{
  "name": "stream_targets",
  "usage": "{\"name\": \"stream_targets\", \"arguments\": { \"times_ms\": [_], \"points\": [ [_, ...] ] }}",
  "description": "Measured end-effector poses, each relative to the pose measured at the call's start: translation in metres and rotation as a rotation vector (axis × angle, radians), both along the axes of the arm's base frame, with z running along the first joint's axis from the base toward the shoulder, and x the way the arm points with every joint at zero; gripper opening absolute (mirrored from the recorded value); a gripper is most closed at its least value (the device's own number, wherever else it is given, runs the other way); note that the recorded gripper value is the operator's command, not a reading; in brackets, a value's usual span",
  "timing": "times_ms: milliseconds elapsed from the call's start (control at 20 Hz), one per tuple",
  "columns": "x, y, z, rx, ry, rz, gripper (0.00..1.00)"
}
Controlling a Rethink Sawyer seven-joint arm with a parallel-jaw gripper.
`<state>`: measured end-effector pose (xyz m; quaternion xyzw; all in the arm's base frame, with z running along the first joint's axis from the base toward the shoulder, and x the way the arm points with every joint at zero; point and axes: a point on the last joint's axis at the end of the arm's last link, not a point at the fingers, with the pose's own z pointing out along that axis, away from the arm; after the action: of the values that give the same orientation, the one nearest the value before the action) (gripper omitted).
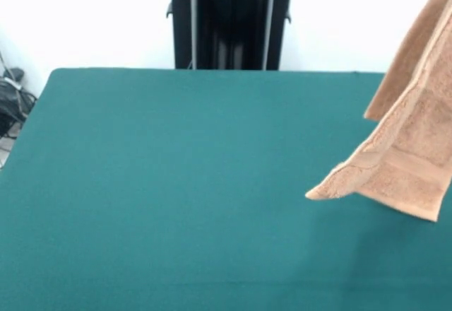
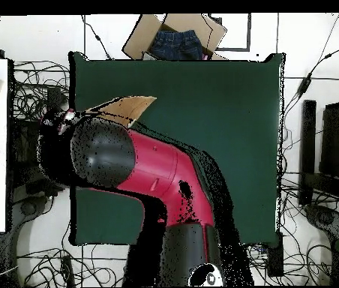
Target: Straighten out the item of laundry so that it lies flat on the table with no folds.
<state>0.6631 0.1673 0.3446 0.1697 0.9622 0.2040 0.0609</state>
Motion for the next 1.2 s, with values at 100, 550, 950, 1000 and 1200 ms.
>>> {"name": "stream_targets", "arguments": {
  "times_ms": [100, 550, 950, 1000, 1200],
  "points": [
    [-0.002, -0.003, -0.007, 0.015, 0.011, -0.017, 0.0],
    [-0.013, -0.038, -0.053, 0.033, 0.008, -0.071, 0.0],
    [-0.022, -0.06, -0.066, 0.048, -0.035, -0.068, 0.0],
    [-0.023, -0.062, -0.067, 0.047, -0.042, -0.066, 0.0],
    [-0.026, -0.077, -0.08, 0.038, -0.08, -0.058, 0.0]
  ]
}}
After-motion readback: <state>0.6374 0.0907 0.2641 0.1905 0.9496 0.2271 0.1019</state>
